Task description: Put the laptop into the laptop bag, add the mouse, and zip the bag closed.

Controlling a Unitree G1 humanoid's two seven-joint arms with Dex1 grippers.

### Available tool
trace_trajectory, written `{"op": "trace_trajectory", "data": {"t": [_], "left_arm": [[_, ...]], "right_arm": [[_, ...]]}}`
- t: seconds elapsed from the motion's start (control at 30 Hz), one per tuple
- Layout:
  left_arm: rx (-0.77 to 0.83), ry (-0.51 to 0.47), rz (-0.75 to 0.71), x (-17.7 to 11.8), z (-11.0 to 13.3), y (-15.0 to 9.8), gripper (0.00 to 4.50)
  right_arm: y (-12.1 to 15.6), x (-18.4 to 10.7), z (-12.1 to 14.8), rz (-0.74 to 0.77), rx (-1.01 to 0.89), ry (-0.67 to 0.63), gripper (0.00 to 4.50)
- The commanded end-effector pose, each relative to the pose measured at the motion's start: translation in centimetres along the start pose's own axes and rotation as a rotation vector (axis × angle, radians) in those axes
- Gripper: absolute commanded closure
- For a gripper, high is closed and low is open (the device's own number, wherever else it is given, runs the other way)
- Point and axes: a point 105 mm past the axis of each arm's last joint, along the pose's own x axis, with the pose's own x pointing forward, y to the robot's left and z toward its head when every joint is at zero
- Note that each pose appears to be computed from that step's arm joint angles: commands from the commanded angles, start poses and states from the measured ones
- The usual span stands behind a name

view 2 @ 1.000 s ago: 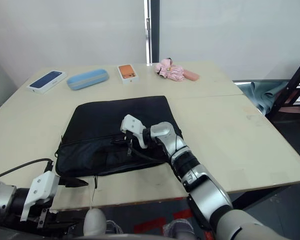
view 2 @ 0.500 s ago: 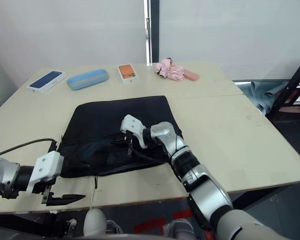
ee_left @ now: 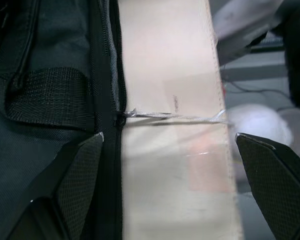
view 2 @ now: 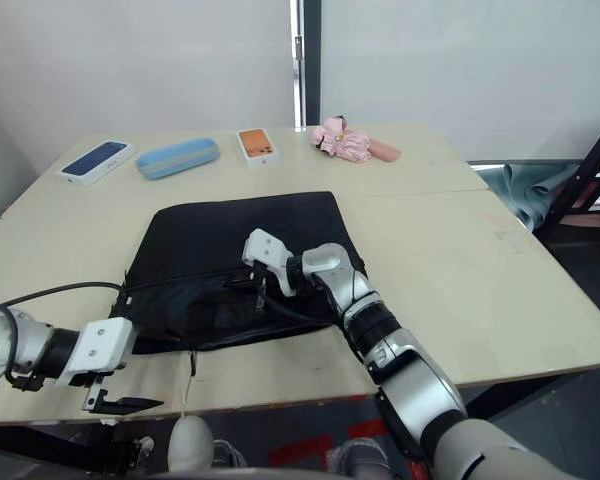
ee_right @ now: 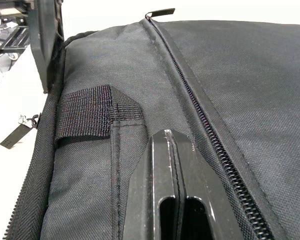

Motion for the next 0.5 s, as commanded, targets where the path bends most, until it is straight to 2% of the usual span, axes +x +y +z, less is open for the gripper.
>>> {"op": "trace_trajectory", "data": {"t": [0.03, 0.27, 0.5], "left_arm": [[0.066, 0.012, 0.011, 0.7, -0.4, 0.4, 0.05], [0.130, -0.015, -0.005, 2.3, -0.4, 1.3, 0.05], [0.201, -0.033, -0.086, 4.2, -0.1, 0.7, 0.05]], "right_arm": [[0.5, -0.3, -2.8, 0.005, 0.064, 0.088, 4.50], [0.4, -0.3, -2.8, 0.003, 0.064, 0.089, 4.50], [0.3, -0.4, -2.7, -0.003, 0.065, 0.088, 4.50]]}}
